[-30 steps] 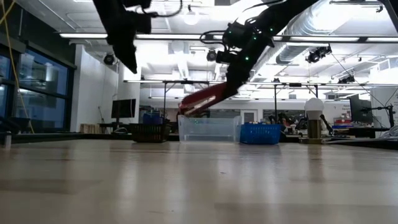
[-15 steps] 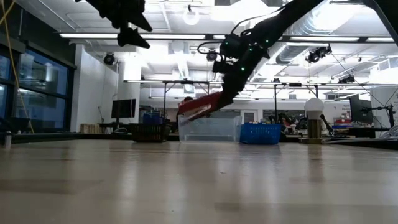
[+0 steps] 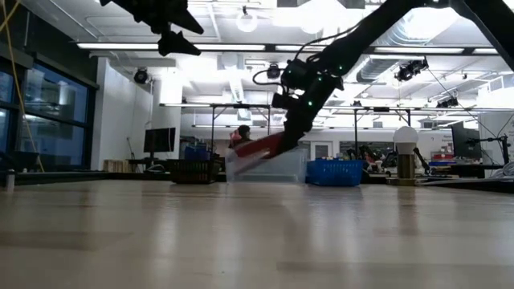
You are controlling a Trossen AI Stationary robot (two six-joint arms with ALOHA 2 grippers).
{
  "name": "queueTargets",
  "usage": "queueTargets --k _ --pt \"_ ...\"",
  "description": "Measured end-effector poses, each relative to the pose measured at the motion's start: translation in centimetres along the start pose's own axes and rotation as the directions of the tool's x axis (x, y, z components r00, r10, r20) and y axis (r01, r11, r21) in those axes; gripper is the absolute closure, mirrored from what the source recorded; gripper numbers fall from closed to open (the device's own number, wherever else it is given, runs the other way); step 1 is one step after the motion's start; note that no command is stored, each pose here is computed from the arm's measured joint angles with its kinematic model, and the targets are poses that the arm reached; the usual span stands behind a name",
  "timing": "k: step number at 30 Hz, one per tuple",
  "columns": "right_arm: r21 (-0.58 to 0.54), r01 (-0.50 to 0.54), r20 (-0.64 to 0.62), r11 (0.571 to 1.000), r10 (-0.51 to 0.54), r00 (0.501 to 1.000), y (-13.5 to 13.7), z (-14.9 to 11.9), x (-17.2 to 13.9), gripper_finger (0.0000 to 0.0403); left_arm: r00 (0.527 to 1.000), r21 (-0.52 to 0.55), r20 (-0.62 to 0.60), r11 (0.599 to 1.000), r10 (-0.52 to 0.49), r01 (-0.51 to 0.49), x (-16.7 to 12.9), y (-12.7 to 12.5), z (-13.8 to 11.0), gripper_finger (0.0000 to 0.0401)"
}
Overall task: Pick and place Stapler, Stapler remover, tape
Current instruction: Put the red stapler into the transparent bin
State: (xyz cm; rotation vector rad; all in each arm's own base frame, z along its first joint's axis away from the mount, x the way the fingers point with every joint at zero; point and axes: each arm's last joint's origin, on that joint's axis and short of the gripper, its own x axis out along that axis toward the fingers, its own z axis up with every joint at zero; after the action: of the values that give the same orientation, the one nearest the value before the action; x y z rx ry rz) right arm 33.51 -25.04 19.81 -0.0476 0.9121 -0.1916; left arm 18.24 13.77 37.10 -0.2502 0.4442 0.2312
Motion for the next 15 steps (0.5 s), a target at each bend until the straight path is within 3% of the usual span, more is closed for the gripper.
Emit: queueTargets --k 15 --pt "0.042 -0.04 -0.005 0.998 0.041 0.999 0.1 -0.6 1.8 0.0214 0.999 -0.009 0.018 0.999 0.032 -0.032 0.0 0.1 0.2 0.0074"
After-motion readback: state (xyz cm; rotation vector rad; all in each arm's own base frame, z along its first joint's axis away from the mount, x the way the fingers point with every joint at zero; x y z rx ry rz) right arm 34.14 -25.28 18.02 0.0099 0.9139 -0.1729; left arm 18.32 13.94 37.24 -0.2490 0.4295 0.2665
